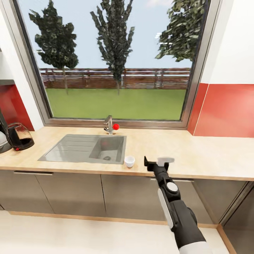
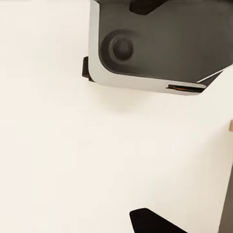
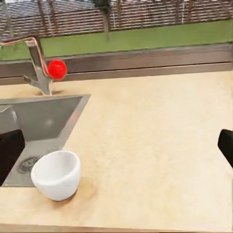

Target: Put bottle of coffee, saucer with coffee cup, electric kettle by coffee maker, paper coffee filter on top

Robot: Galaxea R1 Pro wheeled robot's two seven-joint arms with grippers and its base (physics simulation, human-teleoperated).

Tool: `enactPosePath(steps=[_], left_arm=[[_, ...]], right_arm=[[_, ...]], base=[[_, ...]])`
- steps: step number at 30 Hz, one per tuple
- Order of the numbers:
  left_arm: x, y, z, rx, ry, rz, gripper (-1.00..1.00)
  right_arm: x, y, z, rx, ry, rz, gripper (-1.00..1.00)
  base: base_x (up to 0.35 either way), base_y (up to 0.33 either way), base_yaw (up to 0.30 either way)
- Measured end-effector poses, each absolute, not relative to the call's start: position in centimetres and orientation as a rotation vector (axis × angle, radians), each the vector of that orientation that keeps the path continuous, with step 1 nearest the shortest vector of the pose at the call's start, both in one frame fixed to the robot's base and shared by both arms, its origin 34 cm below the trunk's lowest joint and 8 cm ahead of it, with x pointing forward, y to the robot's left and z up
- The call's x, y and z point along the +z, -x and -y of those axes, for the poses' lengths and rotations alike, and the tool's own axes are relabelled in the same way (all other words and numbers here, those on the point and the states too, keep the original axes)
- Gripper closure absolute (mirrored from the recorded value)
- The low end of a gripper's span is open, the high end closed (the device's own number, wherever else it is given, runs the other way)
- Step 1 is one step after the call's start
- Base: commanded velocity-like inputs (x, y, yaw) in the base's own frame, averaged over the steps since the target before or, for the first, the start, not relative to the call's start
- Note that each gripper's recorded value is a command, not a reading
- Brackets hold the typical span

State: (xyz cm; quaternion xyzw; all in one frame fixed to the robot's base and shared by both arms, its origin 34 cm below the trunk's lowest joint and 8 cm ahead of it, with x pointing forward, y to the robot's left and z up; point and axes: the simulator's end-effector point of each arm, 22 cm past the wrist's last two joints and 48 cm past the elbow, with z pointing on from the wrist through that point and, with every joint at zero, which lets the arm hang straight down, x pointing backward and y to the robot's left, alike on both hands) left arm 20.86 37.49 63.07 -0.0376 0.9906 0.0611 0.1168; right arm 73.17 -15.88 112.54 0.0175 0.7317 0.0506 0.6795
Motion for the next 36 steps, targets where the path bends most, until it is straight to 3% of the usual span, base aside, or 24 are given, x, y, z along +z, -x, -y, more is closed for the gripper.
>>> enactPosePath(steps=[8,20,36], left_arm=[[63.0,-20.7,-37.4,0.176,0.102,-2.903,-1.00],[62.9,-19.2,-37.5,0.180,0.107,-2.928,-1.00],[62.9,-19.0,-37.4,0.178,0.108,-2.932,-1.00]], right_arm=[[115.3,-78.9,16.9,0.009,-0.048,-1.821,-1.00],[113.2,-78.5,17.1,-0.014,-0.032,-1.946,-1.00],[106.5,-77.5,16.5,-0.031,0.001,-2.103,-1.00]], base=[[0.030,0.000,0.000],[0.272,0.090,0.000],[0.029,0.017,0.000]])
